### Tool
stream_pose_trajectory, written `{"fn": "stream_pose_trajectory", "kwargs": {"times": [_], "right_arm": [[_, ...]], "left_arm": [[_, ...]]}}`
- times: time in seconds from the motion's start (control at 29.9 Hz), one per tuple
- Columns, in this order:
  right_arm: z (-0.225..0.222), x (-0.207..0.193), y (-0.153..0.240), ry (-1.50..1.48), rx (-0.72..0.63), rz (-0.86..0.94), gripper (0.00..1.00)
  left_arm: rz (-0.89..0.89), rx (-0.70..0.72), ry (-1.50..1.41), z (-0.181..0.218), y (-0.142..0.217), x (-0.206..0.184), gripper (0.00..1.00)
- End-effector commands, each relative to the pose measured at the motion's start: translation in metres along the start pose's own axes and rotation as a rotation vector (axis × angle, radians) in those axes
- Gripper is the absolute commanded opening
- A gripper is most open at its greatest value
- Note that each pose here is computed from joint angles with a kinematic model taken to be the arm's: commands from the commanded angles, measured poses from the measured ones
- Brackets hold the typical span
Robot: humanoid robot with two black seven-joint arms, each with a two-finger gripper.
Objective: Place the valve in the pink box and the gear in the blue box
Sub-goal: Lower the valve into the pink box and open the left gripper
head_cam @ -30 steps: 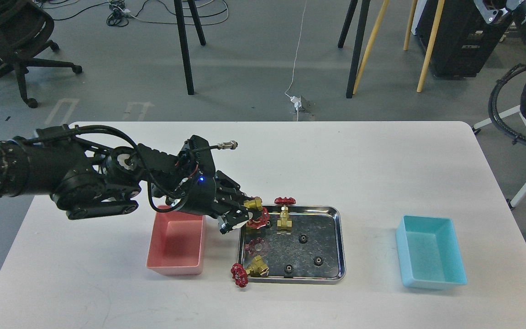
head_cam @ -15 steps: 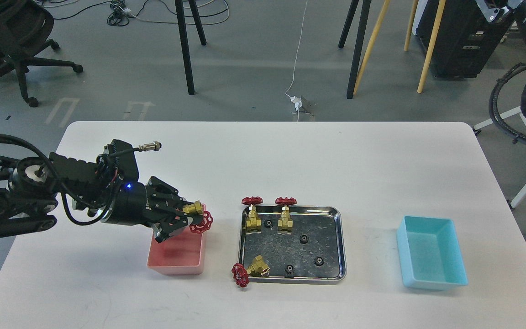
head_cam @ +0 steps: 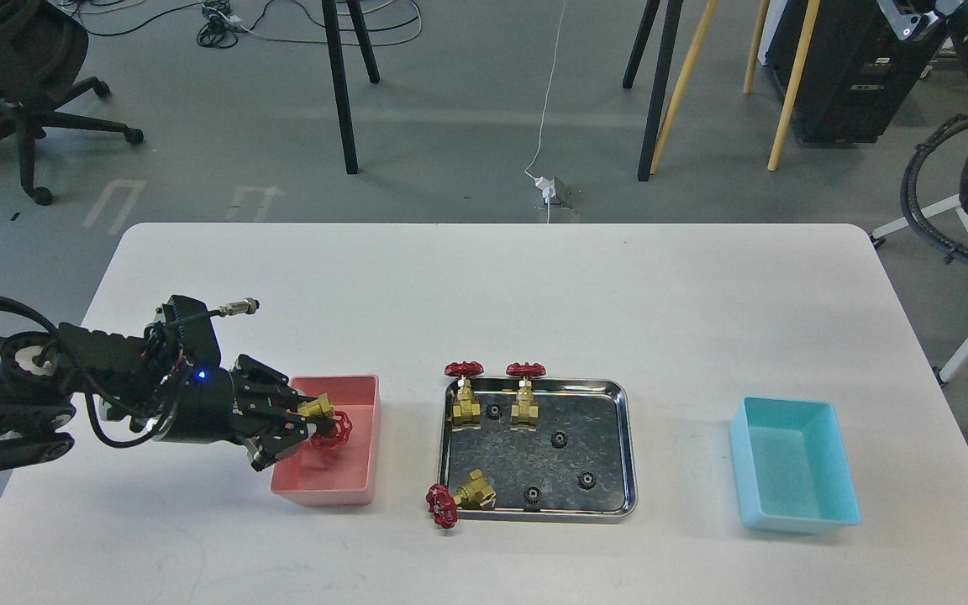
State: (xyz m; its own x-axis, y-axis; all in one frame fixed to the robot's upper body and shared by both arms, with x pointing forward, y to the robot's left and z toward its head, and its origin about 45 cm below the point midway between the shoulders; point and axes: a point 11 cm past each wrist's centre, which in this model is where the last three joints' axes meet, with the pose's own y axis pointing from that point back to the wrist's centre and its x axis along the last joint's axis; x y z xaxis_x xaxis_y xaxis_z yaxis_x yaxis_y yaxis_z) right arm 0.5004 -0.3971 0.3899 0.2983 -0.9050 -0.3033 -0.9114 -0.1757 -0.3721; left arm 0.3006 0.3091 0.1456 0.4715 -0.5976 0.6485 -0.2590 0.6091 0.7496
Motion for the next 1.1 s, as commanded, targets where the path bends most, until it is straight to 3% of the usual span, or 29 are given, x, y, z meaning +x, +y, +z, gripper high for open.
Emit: {"fn": "stream_pose_trajectory", "kwargs": {"times": [0.0,0.3,1.07], "right_arm": [[0.002,0.001,0.002,-0.001,-0.004,0.004,1.0],[0.002,0.002,0.002,-0.001,-0.005,0.004,1.0],[0.005,0.003,0.004,-0.001,-0.012,0.006,1.0]], "left_arm": [[-0.019,0.015,0.007,-0.005,-0.003,-0.011,0.09],[0.004,0.008,0.011,-0.002,-0.021,-0.019,0.13],[0.039,0.007,0.006,-0.001,-0.02,-0.011,0.46]]}}
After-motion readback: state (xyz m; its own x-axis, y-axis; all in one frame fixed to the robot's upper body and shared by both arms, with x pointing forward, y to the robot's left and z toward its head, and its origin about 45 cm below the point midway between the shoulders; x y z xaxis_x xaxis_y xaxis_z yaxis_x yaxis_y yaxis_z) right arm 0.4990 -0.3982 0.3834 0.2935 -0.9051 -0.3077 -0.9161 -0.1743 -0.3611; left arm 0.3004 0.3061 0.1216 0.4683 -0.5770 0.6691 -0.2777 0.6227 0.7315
